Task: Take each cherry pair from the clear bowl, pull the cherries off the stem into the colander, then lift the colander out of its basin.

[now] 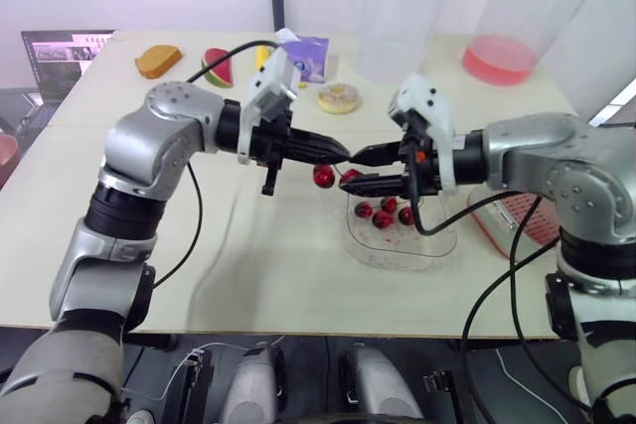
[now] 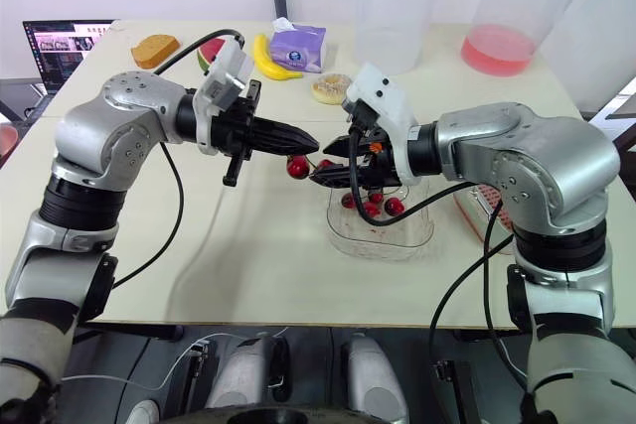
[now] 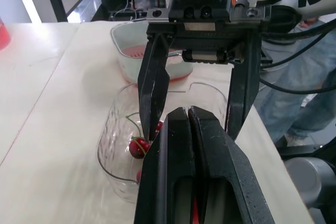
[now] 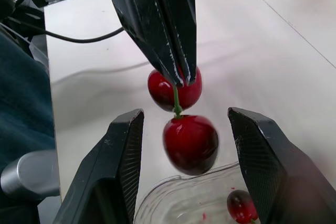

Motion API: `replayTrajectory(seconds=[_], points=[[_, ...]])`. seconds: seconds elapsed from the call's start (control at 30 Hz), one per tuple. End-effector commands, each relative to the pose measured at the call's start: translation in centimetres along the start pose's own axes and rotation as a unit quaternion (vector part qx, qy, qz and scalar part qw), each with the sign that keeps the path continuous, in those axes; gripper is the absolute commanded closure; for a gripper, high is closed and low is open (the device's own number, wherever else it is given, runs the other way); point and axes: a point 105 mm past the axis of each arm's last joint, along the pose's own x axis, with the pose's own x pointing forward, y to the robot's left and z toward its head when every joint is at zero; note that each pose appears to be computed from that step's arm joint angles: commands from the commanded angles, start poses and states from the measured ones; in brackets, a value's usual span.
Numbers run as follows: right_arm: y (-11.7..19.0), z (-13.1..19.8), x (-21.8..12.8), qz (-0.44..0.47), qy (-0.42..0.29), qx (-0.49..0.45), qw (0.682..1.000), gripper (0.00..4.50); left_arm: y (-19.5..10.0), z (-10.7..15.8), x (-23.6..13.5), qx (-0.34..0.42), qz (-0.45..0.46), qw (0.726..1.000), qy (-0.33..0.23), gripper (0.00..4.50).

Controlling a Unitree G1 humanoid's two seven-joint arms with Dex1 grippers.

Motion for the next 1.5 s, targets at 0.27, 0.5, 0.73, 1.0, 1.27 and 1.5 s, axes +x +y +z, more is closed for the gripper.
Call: replayTrajectory(seconds=[0.27, 0.5, 0.73, 1.0, 1.27, 1.5], points=[[0.2, 0.0, -0.1, 0.002, -0.007, -0.011, 1.000, 1.77, 0.1, 1.2, -0.5, 0.025, 0.010, 1.000, -0.012, 4.50], [0.4, 0.6, -0.1, 0.008, -0.018, -0.012, 1.000, 1.77, 0.2, 1.2, -0.4, 0.025, 0.010, 1.000, -0.010, 4.50], [0.3, 0.7, 0.0, 0.005, -0.021, -0.010, 1.000, 1.77, 0.1, 1.2, -0.2, 0.025, 0.010, 1.000, -0.010, 4.50], [0.2, 0.9, 0.1, 0.003, -0.025, -0.009, 1.000, 3.14, 0.2, 1.3, -0.1, 0.025, 0.012, 1.000, -0.009, 4.50], [0.2, 0.8, 0.0, 0.001, -0.021, -0.008, 1.000, 3.82, 0.2, 1.4, -0.1, 0.025, 0.014, 1.000, -0.009, 4.50], [-0.1, -2.3, 0.2, -0.015, 0.038, -0.005, 0.999, 3.82, 0.4, 1.7, 0.0, 0.028, 0.019, 0.999, -0.016, 4.50]])
